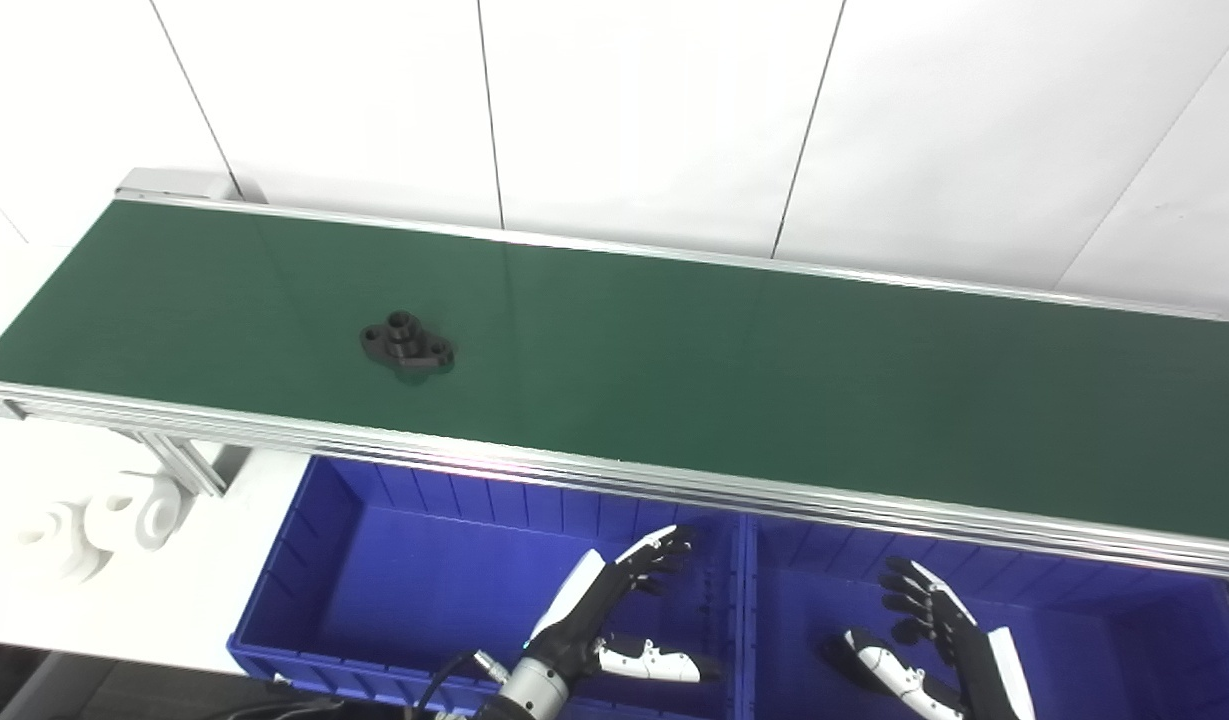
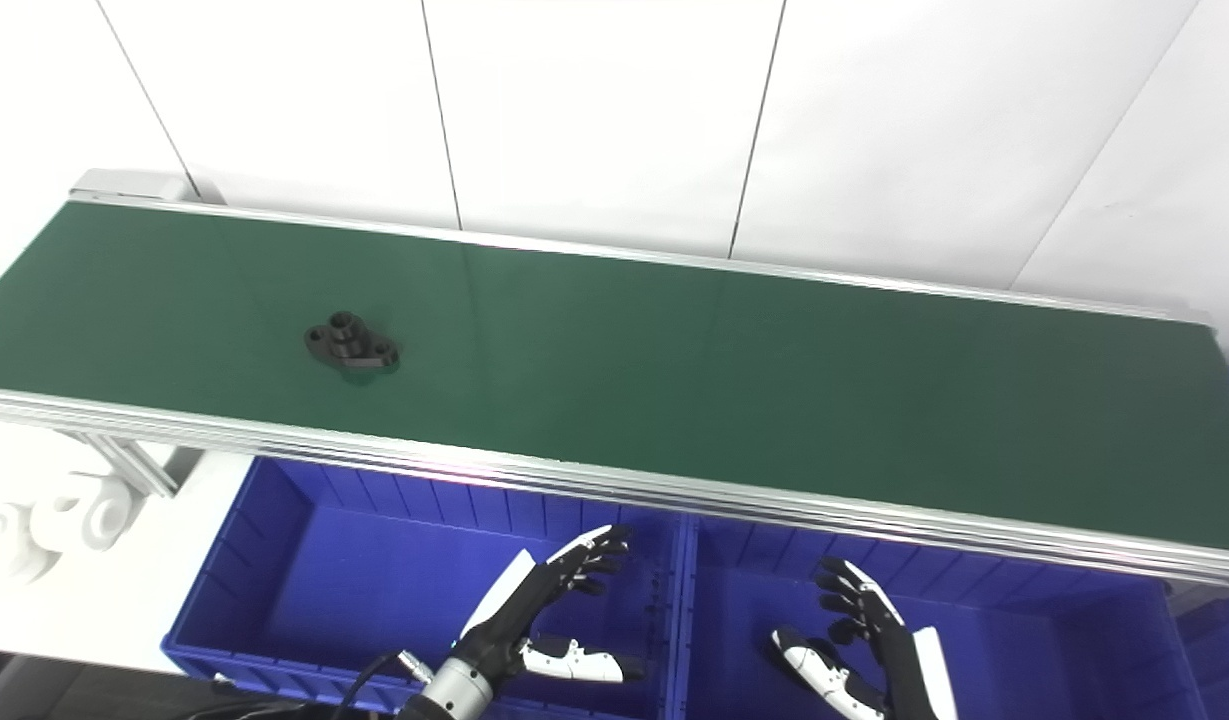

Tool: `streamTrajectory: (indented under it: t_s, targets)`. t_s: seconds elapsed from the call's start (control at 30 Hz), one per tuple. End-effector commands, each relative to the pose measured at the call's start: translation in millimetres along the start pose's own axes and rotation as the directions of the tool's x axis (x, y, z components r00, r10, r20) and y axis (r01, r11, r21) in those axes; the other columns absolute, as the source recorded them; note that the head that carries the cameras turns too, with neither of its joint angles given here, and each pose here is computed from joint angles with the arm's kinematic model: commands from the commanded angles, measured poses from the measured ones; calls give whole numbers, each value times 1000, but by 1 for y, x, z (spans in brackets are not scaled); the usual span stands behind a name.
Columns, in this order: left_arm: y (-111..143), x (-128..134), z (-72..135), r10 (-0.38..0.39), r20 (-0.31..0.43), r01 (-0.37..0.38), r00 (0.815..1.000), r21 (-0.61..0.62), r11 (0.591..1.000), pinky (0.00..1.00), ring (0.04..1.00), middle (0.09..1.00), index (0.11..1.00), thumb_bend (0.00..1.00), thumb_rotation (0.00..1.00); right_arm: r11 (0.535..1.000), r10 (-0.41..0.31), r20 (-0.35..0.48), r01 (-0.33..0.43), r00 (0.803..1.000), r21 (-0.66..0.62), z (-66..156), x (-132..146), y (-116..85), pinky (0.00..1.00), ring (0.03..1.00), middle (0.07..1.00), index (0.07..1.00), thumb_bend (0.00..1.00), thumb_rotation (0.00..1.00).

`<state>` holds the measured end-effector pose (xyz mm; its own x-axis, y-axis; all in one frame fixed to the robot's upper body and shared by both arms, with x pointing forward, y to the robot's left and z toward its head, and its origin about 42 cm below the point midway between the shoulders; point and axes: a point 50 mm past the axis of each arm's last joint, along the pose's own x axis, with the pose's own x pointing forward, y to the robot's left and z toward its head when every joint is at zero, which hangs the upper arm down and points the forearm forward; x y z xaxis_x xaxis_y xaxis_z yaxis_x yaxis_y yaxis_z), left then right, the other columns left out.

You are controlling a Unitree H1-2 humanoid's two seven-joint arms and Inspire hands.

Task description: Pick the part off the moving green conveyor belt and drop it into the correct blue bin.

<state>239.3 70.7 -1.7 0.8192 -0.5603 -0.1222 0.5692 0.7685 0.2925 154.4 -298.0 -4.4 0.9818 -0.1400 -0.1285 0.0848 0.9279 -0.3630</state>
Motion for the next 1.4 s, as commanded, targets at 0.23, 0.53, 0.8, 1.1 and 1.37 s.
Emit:
streamTrajectory:
  t_s: [0.23,0.53,0.8,1.1,1.37]
  targets:
    - [1,14,16,19,91,-19,996,0,1000,757,830,873,898,666,356,1000,-27,79,27,997,3,6,4,-9,685,750,789,831,608,441]
    - [-1,17,15,26,95,-26,995,1,1000,752,829,871,893,667,348,999,-47,86,45,995,30,6,5,-11,667,739,783,823,599,377]
    - [-4,21,13,26,91,-26,996,-3,1000,747,825,869,892,677,354,987,-54,102,38,993,157,14,2,-16,694,762,806,838,613,406]
    - [-1,22,11,20,84,-20,996,-1,1000,747,829,875,896,666,340,990,-78,258,45,963,131,54,10,-27,666,747,795,819,636,496]
    - [6,16,10,25,97,-26,995,17,1000,748,828,871,895,655,333,990,-91,442,32,893,140,108,20,-33,640,743,775,801,596,403]
